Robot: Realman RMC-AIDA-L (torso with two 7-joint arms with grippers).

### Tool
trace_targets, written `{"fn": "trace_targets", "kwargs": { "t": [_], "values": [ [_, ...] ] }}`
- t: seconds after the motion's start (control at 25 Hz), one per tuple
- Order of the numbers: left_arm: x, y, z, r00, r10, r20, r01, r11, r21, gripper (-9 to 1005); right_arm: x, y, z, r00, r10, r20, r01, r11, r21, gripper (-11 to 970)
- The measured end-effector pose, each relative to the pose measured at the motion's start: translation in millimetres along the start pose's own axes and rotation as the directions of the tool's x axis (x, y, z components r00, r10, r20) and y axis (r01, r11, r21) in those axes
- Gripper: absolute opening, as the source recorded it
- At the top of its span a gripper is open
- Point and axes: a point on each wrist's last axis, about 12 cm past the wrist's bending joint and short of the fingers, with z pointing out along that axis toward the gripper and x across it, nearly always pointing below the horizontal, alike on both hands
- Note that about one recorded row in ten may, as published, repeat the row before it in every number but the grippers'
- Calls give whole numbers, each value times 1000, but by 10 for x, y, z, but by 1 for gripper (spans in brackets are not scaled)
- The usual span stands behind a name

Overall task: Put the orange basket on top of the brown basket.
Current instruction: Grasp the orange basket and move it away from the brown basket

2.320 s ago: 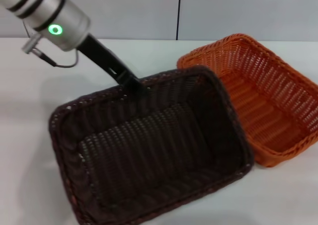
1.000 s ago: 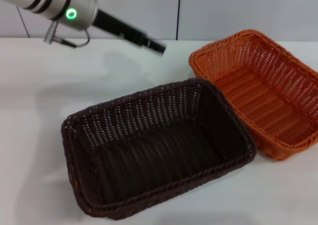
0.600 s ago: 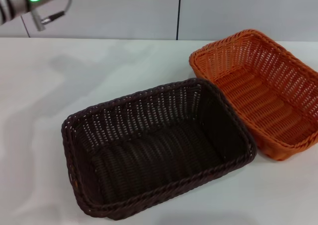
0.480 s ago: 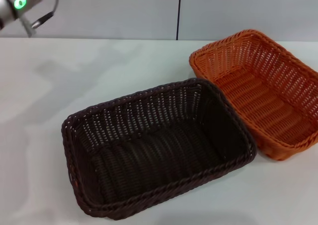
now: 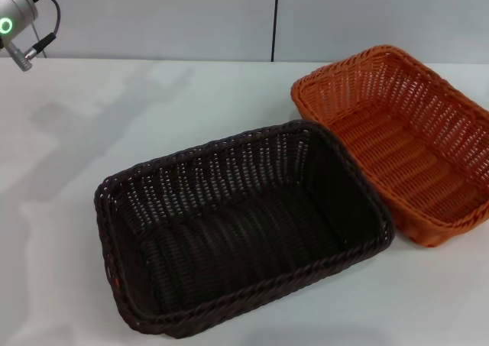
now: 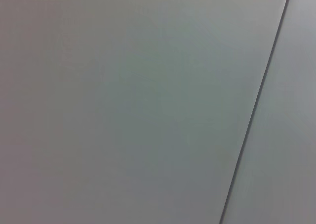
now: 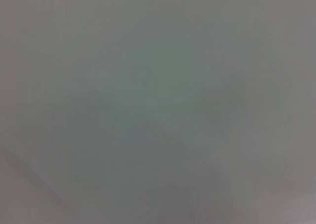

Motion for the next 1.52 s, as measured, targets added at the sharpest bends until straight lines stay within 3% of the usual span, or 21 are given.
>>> {"fn": "trace_targets", "kwargs": {
  "t": [0.04, 0.08, 0.24, 0.28, 0.4, 0.44, 0.6, 0.8, 1.0, 1.16, 1.32, 1.52],
  "values": [
    [2, 0, 3, 1000, 5, -1, -5, 1000, 0, 834, -108, 79, -186, 996, 4, -92, -6, 1000, -27, 706],
    [4, -4, 10, 1000, 10, -1, -10, 1000, 1, 834, -108, 79, -186, 996, 4, -92, -6, 1000, -27, 706],
    [21, -19, 30, 1000, 29, -7, -29, 1000, 5, 834, -237, 335, -575, 933, -62, -355, 38, 996, -75, 706],
    [21, -19, 30, 1000, 29, -7, -29, 1000, 5, 833, -237, 335, -575, 933, -62, -355, 38, 996, -75, 706],
    [20, -16, 28, 1000, 29, -8, -29, 1000, 4, 833, -273, 391, -728, 878, -114, -465, 126, 992, -7, 706],
    [18, -7, 19, 1000, 29, -8, -29, 1000, 1, 833, -297, 379, -764, 842, -110, -528, 170, 983, 66, 706],
    [15, -15, 33, 1000, 29, -9, -29, 1000, 4, 834, -278, 394, -730, 793, -78, -604, 178, 978, 107, 706],
    [47, -63, 88, 999, 34, -30, -33, 999, 27, 834, -146, 413, -602, 775, -8, -632, 99, 989, 109, 706],
    [79, -113, 138, 996, 63, -68, -60, 997, 56, 831, -41, 375, -539, 790, 73, -609, -56, 997, 47, 706],
    [98, -134, 159, 993, 77, -86, -71, 995, 67, 829, 31, 303, -586, 804, 166, -571, -229, 973, -39, 706],
    [97, -164, 216, 991, 92, -100, -84, 993, 80, 829, 111, 141, -718, 805, 282, -521, -362, 931, -55, 706],
    [97, -184, 277, 988, 101, -114, -91, 992, 85, 829, 176, 87, -745, 777, 319, -543, -394, 919, -24, 706]
  ]
}}
